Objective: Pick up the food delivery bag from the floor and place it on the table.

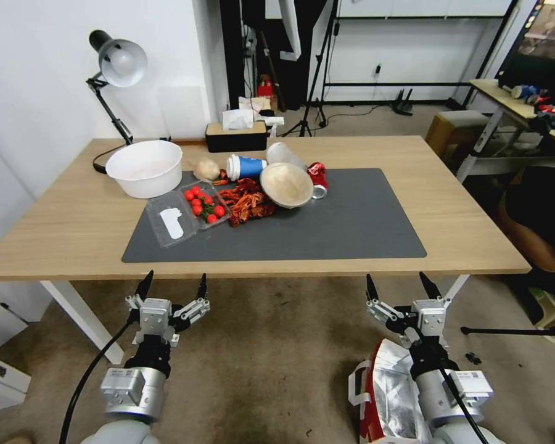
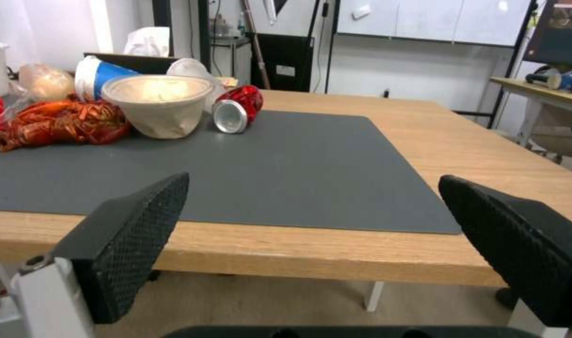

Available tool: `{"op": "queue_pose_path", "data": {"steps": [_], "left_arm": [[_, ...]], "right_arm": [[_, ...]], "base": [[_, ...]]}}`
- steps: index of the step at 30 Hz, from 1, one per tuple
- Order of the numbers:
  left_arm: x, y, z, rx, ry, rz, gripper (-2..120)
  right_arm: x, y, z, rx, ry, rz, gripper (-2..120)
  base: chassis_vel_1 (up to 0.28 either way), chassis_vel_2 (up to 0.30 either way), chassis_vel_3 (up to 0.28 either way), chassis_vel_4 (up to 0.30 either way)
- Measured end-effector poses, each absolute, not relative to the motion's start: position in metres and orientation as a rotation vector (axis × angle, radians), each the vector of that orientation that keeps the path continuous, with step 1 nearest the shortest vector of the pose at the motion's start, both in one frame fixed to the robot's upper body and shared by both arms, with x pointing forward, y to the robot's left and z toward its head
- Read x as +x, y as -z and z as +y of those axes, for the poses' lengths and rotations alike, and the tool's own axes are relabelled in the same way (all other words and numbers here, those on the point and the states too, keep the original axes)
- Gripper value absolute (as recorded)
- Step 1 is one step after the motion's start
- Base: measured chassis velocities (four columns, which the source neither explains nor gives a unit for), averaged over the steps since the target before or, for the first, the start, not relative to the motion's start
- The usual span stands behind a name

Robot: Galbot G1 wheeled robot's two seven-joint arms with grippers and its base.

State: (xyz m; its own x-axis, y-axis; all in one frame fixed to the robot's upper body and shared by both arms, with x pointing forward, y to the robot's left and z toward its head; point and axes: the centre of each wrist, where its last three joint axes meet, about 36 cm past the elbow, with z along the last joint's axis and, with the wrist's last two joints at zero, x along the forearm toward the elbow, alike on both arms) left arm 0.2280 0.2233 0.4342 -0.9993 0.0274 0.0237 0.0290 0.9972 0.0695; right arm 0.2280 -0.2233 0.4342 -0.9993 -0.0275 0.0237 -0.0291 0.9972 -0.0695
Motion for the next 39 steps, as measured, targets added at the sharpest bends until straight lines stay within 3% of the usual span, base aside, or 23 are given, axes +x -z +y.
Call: {"op": "queue_pose_path", "data": {"steps": [17,25,39], "left_arm": [[0.228,-0.434,0.223,-0.044,0.109,-3.117,100],[0.264,-0.414,0.233,0.039,0.077,-3.277,97],[0.263,-0.406,0.236,0.062,0.087,-3.286,96]], "right_arm": [[0.230,-0.438,-0.222,0.020,-0.089,-3.176,100],[0.235,-0.445,-0.224,0.058,-0.077,-3.244,100],[0.236,-0.444,-0.226,0.082,-0.072,-3.244,100]], "base": [[0.000,0.000,0.000,0.000],[0.000,0.000,0.000,0.000],[0.000,0.000,0.000,0.000]]}}
